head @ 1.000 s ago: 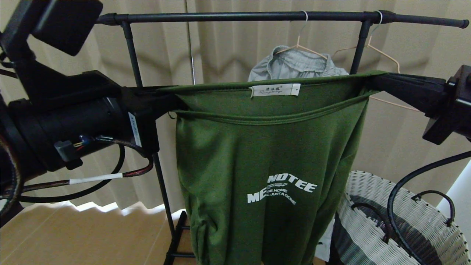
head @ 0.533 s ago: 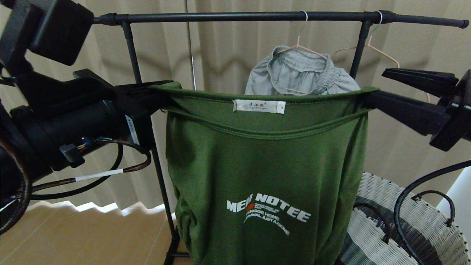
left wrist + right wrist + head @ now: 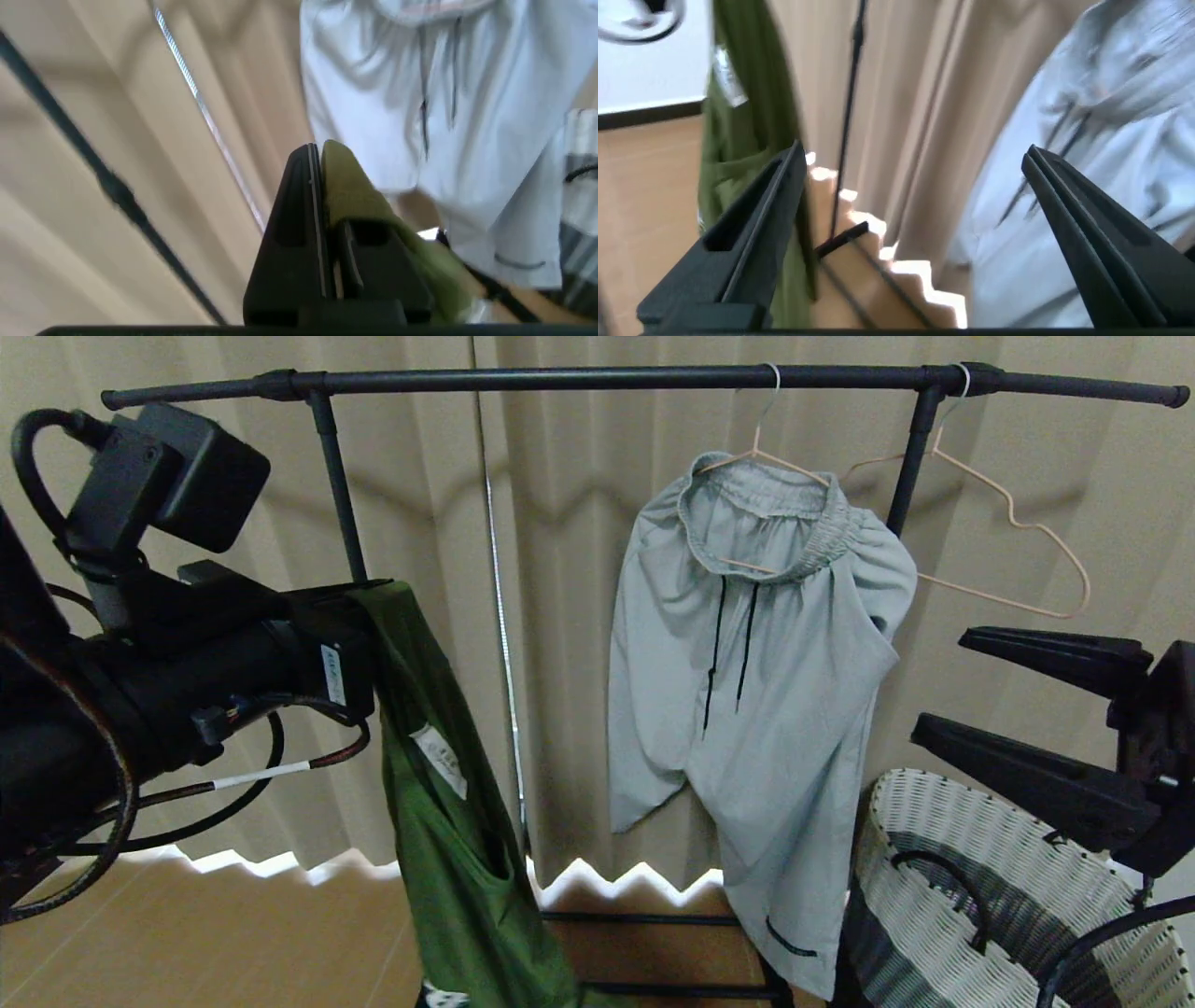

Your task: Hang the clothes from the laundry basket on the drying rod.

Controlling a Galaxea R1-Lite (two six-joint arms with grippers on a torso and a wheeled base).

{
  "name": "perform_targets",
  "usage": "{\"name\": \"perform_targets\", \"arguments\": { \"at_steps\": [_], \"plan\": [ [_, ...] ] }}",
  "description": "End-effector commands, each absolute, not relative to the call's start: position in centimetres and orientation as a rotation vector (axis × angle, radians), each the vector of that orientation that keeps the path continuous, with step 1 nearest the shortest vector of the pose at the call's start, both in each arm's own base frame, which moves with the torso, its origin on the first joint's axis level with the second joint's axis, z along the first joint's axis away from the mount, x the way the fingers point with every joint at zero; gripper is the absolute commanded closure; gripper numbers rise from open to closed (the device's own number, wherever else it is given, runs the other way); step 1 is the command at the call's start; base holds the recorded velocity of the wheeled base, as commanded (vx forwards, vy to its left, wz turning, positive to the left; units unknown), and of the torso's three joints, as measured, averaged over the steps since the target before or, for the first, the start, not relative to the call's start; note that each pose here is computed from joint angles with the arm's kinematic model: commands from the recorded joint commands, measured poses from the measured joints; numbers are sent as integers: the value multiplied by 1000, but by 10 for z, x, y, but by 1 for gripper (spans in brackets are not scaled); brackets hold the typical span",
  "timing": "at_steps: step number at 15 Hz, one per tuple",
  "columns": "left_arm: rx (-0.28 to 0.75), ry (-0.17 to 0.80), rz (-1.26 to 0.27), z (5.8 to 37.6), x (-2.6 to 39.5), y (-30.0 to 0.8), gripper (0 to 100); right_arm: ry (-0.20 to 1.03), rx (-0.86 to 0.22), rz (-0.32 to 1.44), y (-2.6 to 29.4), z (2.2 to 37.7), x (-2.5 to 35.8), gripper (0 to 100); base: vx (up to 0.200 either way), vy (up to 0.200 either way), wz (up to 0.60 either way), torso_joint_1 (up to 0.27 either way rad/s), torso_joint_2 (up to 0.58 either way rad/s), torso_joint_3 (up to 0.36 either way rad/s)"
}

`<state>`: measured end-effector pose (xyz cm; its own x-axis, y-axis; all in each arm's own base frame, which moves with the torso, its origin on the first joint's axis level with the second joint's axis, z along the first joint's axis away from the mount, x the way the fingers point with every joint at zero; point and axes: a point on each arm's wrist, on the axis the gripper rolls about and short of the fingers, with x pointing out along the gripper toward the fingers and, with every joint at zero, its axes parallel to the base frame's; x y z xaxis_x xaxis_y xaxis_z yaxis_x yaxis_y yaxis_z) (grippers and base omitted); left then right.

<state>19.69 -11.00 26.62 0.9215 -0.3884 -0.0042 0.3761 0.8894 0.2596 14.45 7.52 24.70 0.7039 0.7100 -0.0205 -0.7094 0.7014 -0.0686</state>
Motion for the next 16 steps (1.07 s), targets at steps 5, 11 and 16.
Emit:
{"name": "perform_targets", "arguments": {
  "at_steps": [5, 11, 16],
  "plan": [
    [271, -1, -293, 235, 149, -63, 100, 66, -323, 629, 42, 186, 119, 0, 0, 0, 0, 0, 0, 0],
    [164, 45, -88, 196, 102, -17, 100, 69, -316, 329, 7, 151, 90, 0, 0, 0, 0, 0, 0, 0],
    [119, 53, -80, 186, 92, -14, 100, 10, -311, 214, -2, 166, 86, 0, 0, 0, 0, 0, 0, 0]
  ]
}}
